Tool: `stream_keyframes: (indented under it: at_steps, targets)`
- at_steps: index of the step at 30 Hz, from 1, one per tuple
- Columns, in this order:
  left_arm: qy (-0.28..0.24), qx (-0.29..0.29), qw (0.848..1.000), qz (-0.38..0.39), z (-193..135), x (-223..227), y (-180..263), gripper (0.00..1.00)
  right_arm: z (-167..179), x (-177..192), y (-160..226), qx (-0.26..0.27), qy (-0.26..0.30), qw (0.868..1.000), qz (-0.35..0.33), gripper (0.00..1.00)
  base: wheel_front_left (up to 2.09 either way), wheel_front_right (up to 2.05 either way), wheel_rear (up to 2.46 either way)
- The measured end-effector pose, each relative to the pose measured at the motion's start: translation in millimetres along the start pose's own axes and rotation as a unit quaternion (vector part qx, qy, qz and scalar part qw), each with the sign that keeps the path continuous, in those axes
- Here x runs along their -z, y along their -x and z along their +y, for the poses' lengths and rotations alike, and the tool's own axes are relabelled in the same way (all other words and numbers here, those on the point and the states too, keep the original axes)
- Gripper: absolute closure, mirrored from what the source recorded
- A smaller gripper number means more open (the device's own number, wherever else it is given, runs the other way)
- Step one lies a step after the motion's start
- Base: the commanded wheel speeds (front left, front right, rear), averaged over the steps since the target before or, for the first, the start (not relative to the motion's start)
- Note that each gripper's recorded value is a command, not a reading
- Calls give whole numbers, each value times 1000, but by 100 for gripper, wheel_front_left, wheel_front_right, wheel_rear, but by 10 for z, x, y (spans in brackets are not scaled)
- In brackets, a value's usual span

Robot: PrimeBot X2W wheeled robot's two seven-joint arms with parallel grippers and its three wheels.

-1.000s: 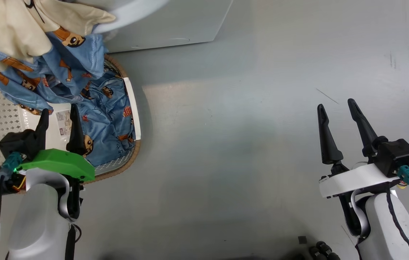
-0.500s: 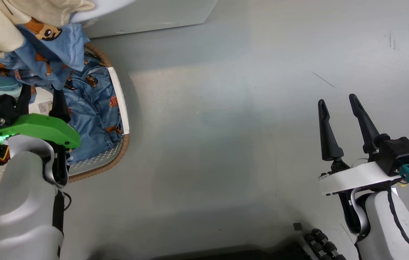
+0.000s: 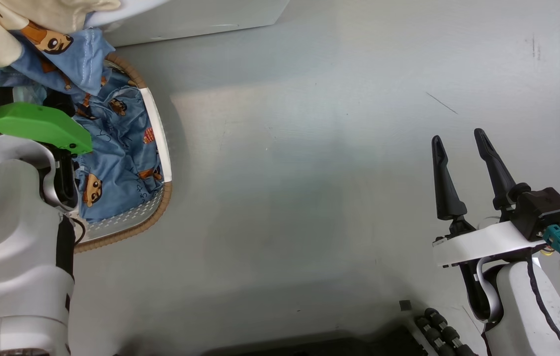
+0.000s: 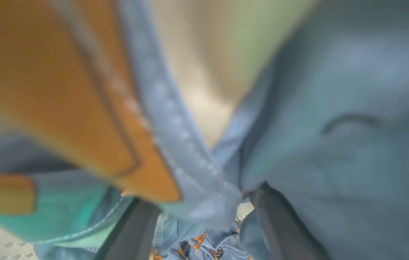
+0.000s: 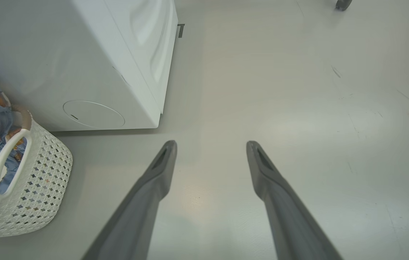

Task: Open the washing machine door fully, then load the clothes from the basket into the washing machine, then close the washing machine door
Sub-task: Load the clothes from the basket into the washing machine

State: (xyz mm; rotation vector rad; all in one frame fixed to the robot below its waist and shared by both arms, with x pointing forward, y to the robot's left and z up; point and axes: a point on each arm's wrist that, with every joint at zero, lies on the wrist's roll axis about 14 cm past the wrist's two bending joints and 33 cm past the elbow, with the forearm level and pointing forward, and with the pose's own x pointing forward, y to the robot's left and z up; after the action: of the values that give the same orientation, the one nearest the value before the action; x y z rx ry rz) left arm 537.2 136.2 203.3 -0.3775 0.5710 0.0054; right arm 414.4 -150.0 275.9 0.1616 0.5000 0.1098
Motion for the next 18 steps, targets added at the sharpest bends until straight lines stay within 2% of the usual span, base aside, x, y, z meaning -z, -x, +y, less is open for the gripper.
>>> stream_keyframes:
  at_steps: [7,8,9,10,18]
  targets:
    - [20,-1,1000,8,-25,41,-28,0,-15,-20,6,3,-3,1000,-3,0,0,0,0]
    - [25,-2,1000,9,-25,47,-31,69,-16,-29,3,4,-3,1000,-4,0,0,0,0]
    - [25,-1,1000,11,-33,52,-33,69,-16,-39,1,4,-3,1000,-5,0,0,0,0]
    - [20,2,1000,13,-45,52,-33,100,-16,-51,-1,4,-3,1000,-7,0,0,0,0]
    - [8,18,1000,12,-158,-32,30,100,9,-205,-16,0,-1,1000,-28,0,0,0,0]
